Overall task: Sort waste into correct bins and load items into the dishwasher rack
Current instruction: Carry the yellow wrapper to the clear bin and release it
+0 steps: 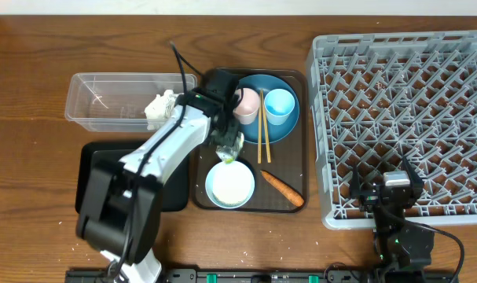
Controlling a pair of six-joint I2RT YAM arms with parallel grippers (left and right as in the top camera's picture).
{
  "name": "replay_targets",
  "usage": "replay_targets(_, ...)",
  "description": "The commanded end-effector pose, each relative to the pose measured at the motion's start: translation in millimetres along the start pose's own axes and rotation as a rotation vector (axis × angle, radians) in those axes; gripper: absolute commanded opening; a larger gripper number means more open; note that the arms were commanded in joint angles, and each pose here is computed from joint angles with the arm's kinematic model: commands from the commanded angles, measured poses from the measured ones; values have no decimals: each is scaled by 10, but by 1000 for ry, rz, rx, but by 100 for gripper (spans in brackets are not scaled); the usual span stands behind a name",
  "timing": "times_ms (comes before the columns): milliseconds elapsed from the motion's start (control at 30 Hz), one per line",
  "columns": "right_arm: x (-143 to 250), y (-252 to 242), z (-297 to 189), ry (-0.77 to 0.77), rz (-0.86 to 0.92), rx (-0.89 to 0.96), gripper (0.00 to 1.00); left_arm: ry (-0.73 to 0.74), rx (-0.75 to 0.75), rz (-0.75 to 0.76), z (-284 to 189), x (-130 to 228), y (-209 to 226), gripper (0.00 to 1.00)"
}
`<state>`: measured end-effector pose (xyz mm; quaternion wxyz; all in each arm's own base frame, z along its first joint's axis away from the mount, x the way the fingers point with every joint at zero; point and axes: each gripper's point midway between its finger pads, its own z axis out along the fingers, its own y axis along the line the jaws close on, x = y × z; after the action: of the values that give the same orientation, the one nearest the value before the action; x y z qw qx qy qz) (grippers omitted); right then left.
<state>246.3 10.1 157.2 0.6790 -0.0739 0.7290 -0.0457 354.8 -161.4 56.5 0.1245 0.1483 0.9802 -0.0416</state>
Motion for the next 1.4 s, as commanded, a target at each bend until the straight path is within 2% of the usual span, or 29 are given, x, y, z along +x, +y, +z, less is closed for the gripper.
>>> replay_targets(0, 15, -61, -2, 5, -2, 28, 99, -97, -28, -7, -267, -208, 43, 6)
replay_targets(133, 17, -61, -2, 6, -2, 28, 99, -166, -42, -13, -440, -325, 81, 6)
replay_targets(300, 15, -61, -2, 5, -2, 28, 99, -335, -102, -75, -835, -610, 310, 6)
replay_targets(433, 15, -61, -2, 5, -2, 28, 99, -503, -158, -162, -1285, -826, 654, 6)
replay_targets(533, 15, -61, -2, 5, -2, 28, 99, -578, -188, -226, -1515, -882, 944, 6)
replay_targets(800, 15, -62, -2, 5, -2, 28, 99, -518, -284, -386, -1454, -649, 1726, 6)
replay_targets(1033, 15, -61, -2, 5, -2, 28, 99, -392, -311, -445, -978, -505, 2040, 7)
replay_targets(1067, 15, -62, -2, 5, -2, 28, 99, -377, -310, -446, -911, -493, 2048, 9)
replay_targets(1133, 16, -62, -2, 5, -2, 28, 99, -362, -310, -446, -812, -498, 2062, 36)
replay_targets(1167, 17, -61, -2, 6, -2, 28, 99, -365, -310, -446, -791, -515, 2070, 43)
replay_targets(1367, 15, -61, -2, 5, -2, 28, 99, -464, -314, -445, -986, -686, 2095, 52)
